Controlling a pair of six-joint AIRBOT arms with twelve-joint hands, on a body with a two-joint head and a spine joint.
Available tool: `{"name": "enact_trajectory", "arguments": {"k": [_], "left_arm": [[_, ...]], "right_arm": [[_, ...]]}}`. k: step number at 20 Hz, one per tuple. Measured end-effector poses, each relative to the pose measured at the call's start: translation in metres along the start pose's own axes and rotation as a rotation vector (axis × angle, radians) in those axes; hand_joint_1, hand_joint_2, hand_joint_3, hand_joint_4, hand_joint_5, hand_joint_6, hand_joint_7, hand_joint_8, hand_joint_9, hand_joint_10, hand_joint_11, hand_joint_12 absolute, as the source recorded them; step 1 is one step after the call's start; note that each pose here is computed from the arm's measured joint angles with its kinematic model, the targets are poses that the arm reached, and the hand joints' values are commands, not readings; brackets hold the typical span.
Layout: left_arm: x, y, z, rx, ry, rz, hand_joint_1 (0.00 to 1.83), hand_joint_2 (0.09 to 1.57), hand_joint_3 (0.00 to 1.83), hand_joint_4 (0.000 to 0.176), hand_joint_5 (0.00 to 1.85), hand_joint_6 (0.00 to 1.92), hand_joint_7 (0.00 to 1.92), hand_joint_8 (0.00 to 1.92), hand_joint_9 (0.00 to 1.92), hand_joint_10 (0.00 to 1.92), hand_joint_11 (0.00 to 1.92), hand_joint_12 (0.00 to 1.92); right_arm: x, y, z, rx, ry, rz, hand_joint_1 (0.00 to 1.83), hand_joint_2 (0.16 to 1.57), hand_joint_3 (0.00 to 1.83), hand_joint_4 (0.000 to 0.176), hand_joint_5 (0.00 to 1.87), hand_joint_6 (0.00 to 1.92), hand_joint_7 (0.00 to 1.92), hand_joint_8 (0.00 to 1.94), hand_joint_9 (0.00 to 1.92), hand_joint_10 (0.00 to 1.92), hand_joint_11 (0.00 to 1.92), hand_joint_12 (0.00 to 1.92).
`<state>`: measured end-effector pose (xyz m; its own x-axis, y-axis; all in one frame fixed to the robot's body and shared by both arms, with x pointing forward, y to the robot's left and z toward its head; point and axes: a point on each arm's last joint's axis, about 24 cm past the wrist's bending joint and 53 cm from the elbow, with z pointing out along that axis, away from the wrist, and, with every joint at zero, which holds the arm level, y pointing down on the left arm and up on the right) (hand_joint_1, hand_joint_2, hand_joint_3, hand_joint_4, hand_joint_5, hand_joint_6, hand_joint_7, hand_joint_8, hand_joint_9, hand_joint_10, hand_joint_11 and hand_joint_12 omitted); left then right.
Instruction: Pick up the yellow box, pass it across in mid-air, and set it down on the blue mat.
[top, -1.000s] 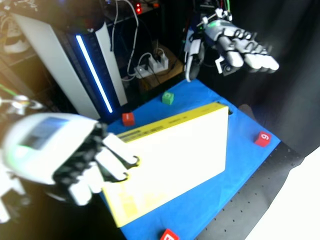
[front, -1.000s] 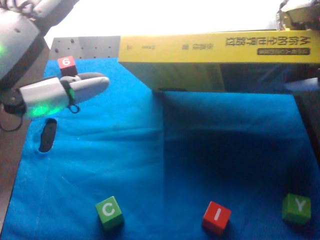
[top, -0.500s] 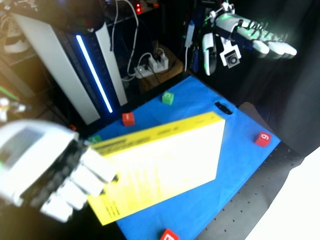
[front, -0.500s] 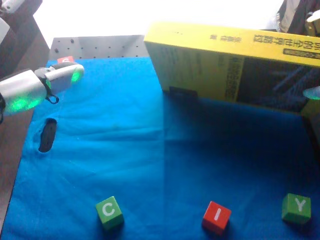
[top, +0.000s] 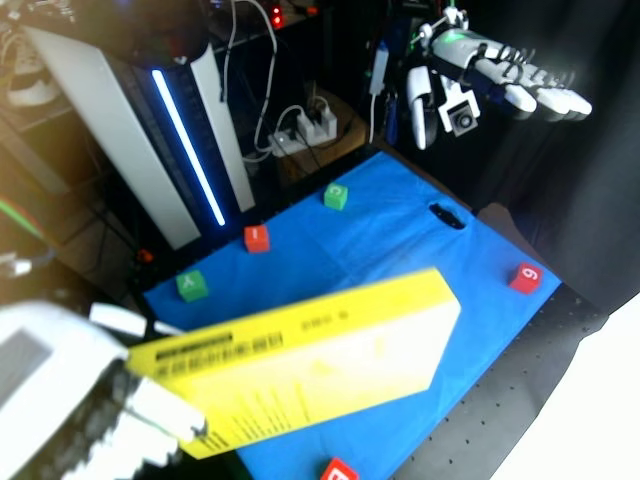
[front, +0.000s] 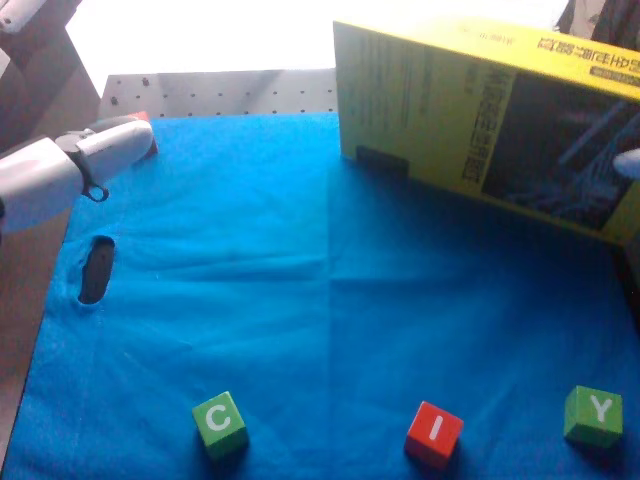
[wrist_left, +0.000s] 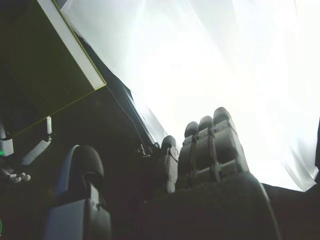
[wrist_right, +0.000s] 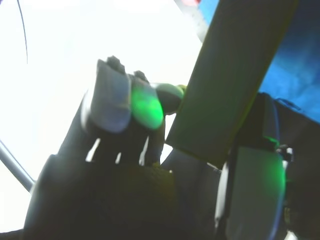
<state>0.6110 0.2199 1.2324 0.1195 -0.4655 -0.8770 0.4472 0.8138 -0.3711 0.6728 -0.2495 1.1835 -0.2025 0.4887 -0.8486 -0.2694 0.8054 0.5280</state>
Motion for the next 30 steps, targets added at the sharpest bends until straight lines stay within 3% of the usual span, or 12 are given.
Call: {"name": "enact_trajectory", "arguments": {"k": [2,3,5,6,14,15,19,22,23,25,28,30], "left_arm": [[0.0,0.0,0.0,0.0,0.0,0.0,0.43,1.21,0.02,0.175,0.0,0.0,0.0,0.0,0.0,0.0,0.0,0.0],[0.0,0.0,0.0,0.0,0.001,0.0,0.43,1.22,0.02,0.173,0.0,0.0,0.0,0.0,0.0,0.0,0.0,0.0],[0.0,0.0,0.0,-0.001,0.001,0.001,0.43,1.21,0.01,0.173,0.0,0.0,0.0,0.0,0.0,0.0,0.0,0.0],[0.0,0.0,0.0,-0.001,0.001,0.001,0.43,1.21,0.01,0.173,0.0,0.0,0.0,0.0,0.0,0.0,0.0,0.0],[0.002,0.0,-0.002,-0.005,0.007,-0.003,0.42,1.22,0.0,0.16,0.0,0.0,0.0,0.0,0.0,0.0,0.0,0.0],[0.003,0.0,-0.003,-0.005,0.008,-0.002,0.42,1.22,0.0,0.164,0.0,0.0,0.0,0.0,0.0,0.0,0.0,0.0],[0.002,0.001,-0.003,-0.005,0.007,-0.001,0.44,1.23,0.0,0.166,0.0,0.0,0.0,0.0,0.0,0.0,0.0,0.0],[0.003,0.002,-0.004,-0.008,0.01,-0.001,0.45,1.23,0.0,0.172,0.0,0.0,0.0,0.0,0.0,0.0,0.0,0.0],[0.004,0.003,-0.005,-0.011,0.012,0.001,0.45,1.23,0.0,0.173,0.0,0.0,0.0,0.0,0.0,0.0,0.0,0.0],[0.004,0.003,-0.005,-0.013,0.011,0.0,0.46,1.23,0.0,0.161,0.0,0.0,0.0,0.0,0.0,0.0,0.0,0.0],[0.003,0.003,-0.005,-0.012,0.008,0.001,0.46,1.23,0.0,0.158,0.0,0.0,0.0,0.0,0.0,0.0,0.0,0.0],[0.003,0.003,-0.005,-0.012,0.007,0.001,0.48,1.23,0.0,0.169,0.0,0.0,0.0,0.0,0.0,0.0,0.0,0.0]], "right_arm": [[0.004,-0.001,0.001,0.006,0.013,0.001,1.1,1.34,0.0,0.0,0.47,1.59,0.71,1.57,0.56,1.61,0.6,1.92],[0.006,-0.001,0.001,0.006,0.019,-0.003,0.89,1.28,0.0,0.0,0.2,0.87,0.33,0.98,0.3,1.2,0.18,1.79],[0.011,-0.003,0.001,0.012,0.037,-0.007,0.73,1.24,0.0,0.056,0.11,0.25,0.22,0.2,0.19,0.64,0.02,1.56],[0.014,-0.004,0.001,0.016,0.047,-0.016,0.69,1.22,0.0,0.056,0.08,0.09,0.18,0.06,0.13,0.44,0.0,1.46],[0.019,-0.001,0.001,0.003,0.071,-0.049,0.53,1.14,0.0,0.14,0.0,0.0,0.0,0.0,0.0,0.0,0.0,0.02],[0.019,0.0,0.001,0.0,0.072,-0.053,0.5,1.14,0.0,0.164,0.0,0.0,0.0,0.0,0.0,0.0,0.0,0.0],[0.019,0.003,0.0,-0.016,0.075,-0.077,0.48,1.12,0.0,0.128,0.0,0.0,0.0,0.0,0.0,0.0,0.0,0.0],[0.016,0.004,0.0,-0.021,0.076,-0.093,0.48,1.11,0.0,0.171,0.0,0.0,0.0,0.0,0.0,0.0,0.04,0.03],[0.015,0.004,-0.001,-0.021,0.074,-0.094,0.46,1.1,0.0,0.175,0.0,0.0,0.0,0.0,0.0,0.0,0.01,0.53],[0.013,0.003,-0.001,-0.017,0.074,-0.099,0.44,1.13,0.0,0.176,0.0,0.0,0.0,0.0,0.0,0.0,0.0,0.86],[0.006,0.004,-0.002,-0.018,0.06,-0.105,0.49,1.12,0.0,0.176,0.0,0.0,0.0,0.0,0.0,0.0,0.0,0.06],[-0.001,0.005,-0.003,-0.022,0.043,-0.109,0.53,1.13,0.0,0.175,0.0,0.0,0.0,0.0,0.0,0.0,0.0,0.0]]}}
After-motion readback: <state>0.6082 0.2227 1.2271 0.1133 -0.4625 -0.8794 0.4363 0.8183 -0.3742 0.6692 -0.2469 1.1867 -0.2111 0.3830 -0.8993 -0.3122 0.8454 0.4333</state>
